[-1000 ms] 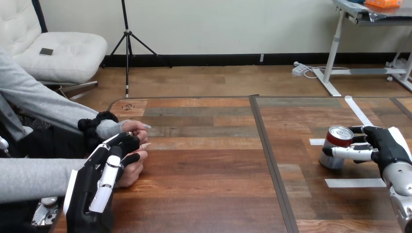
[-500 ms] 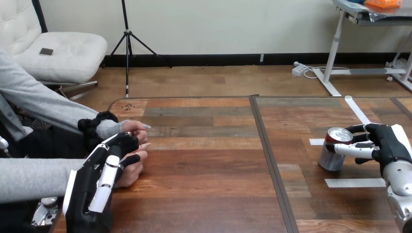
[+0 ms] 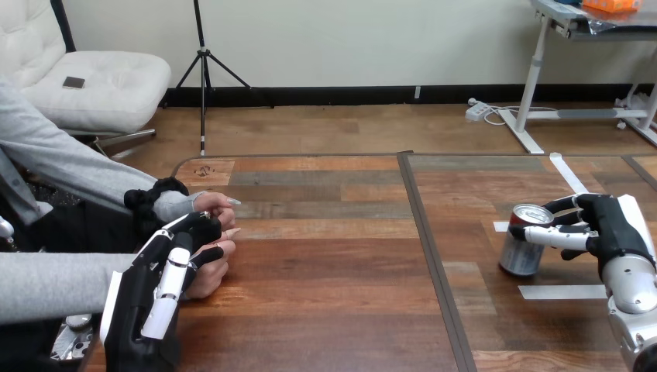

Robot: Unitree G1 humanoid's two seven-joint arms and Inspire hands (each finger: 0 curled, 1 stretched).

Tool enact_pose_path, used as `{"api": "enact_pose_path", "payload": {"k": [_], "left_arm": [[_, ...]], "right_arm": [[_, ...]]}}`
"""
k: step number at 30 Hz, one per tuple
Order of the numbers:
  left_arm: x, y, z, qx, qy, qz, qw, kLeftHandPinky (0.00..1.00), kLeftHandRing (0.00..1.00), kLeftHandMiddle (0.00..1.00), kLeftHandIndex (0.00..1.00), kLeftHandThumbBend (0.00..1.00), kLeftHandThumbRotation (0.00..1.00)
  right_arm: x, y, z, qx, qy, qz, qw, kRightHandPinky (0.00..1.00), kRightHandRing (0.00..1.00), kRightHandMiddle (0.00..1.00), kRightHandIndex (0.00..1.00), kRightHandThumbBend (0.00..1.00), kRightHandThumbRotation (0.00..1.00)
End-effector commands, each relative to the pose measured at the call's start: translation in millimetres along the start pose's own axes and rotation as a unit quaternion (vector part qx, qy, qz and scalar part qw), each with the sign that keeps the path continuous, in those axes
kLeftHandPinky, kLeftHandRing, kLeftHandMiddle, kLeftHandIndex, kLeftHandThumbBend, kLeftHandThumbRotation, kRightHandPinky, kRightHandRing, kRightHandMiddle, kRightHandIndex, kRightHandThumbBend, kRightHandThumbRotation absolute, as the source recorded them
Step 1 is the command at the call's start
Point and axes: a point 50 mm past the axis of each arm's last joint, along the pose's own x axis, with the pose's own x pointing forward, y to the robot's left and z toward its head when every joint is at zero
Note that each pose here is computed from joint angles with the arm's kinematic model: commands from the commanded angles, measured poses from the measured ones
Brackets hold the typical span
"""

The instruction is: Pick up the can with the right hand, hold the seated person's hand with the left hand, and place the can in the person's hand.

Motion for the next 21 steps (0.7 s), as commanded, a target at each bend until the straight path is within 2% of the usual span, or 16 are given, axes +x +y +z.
{"api": "enact_pose_path", "payload": {"k": [1,10,21], "left_arm": [[22.0,-3.5,14.1,0.005,-0.044,-0.012,0.9989,0.71,0.77,0.72,0.68,0.36,0.64],[21.9,-3.4,14.1,0.009,-0.043,-0.01,0.999,0.71,0.76,0.72,0.67,0.31,0.64],[22.0,-3.2,13.7,0.008,-0.043,-0.01,0.999,0.7,0.76,0.72,0.66,0.3,0.64]], "right_arm": [[6.8,-6.2,30.1,0.008,-0.057,-0.023,0.9981,0.36,0.42,0.46,0.48,0.76,0.0],[6.9,-7.5,30.7,0.003,-0.06,-0.023,0.9979,0.36,0.42,0.46,0.48,0.76,0.0],[6.7,-9.6,31.0,-0.002,-0.066,-0.022,0.9976,0.35,0.41,0.45,0.48,0.77,0.0]]}}
